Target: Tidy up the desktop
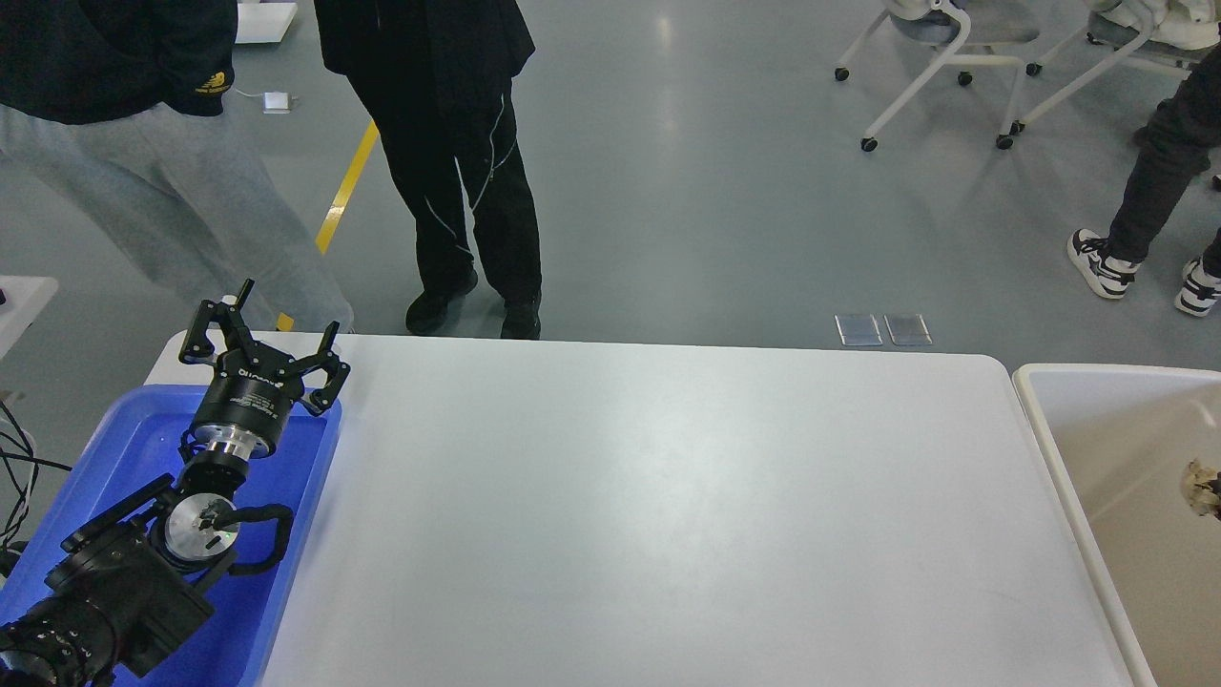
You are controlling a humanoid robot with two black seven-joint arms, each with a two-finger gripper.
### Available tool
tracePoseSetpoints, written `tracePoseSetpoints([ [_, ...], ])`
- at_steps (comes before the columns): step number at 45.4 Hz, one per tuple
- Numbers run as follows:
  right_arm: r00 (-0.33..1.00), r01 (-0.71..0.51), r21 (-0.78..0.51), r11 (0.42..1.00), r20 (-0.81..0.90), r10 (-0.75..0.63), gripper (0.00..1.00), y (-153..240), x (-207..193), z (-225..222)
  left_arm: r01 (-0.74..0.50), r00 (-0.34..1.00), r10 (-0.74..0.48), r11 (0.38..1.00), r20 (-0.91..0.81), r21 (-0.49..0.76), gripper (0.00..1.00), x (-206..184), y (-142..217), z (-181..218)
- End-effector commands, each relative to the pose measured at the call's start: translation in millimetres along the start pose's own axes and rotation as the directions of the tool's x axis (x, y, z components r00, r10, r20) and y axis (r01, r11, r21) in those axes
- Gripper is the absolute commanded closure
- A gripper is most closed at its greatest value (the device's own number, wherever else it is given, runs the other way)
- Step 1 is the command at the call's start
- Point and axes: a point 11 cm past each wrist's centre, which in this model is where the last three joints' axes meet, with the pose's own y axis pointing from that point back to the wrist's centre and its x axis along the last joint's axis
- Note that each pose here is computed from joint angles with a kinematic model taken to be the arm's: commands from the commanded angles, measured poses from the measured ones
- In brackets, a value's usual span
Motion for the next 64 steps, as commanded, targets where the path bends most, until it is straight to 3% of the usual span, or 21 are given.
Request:
tracePoseSetpoints([
  [1, 1.000, -0.027, -0.012, 1.000, 0.002, 0.027, 1.00, -1, -7, 6, 0.000, 1.000, 0.000, 1.000, 0.000, 0.000, 0.00, 0, 0, 0],
  [12, 0.999, -0.038, -0.022, 0.999, 0.005, 0.038, 1.00, 0, -3, 7, 0.000, 1.000, 0.000, 1.000, 0.000, 0.000, 0.00, 0, 0, 0],
  [16, 0.999, -0.043, -0.029, 0.999, 0.009, 0.043, 0.81, 0, -2, 8, 0.000, 1.000, 0.000, 1.000, 0.000, 0.000, 0.00, 0, 0, 0],
  [20, 0.999, -0.043, -0.032, 0.999, 0.003, 0.043, 0.50, 0, 0, 9, 0.000, 1.000, 0.000, 1.000, 0.000, -0.002, 0.00, 0, 0, 0],
  [21, 0.999, -0.041, -0.032, 0.999, 0.000, 0.041, 0.42, 0, -1, 9, 0.000, 1.000, 0.000, 1.000, 0.000, 0.000, 0.00, 0, 0, 0],
  [23, 0.999, -0.048, -0.031, 0.998, 0.003, 0.048, 0.14, 0, 0, 9, 0.000, 1.000, 0.000, 1.000, 0.000, 0.000, 0.00, 0, 0, 0],
  [24, 0.999, -0.050, -0.031, 0.998, 0.003, 0.050, 0.07, 0, 1, 9, 0.000, 1.000, 0.000, 1.000, 0.000, 0.000, 0.00, 0, 0, 0],
  [29, 0.999, -0.050, -0.030, 0.998, 0.006, 0.051, 0.01, 0, 1, 8, 0.000, 1.000, 0.000, 1.000, 0.000, -0.002, 0.00, 0, 0, 0],
  [57, 1.000, -0.026, -0.005, 1.000, -0.001, 0.026, 0.00, -2, -2, -3, 0.000, 1.000, 0.000, 1.000, 0.000, -0.002, 0.00, 0, 0, 0],
  [64, 0.998, 0.042, 0.005, 0.999, 0.041, -0.042, 0.00, -2, -7, -6, 0.000, 1.000, 0.000, 1.000, 0.000, 0.000, 0.00, 0, 0, 0],
])
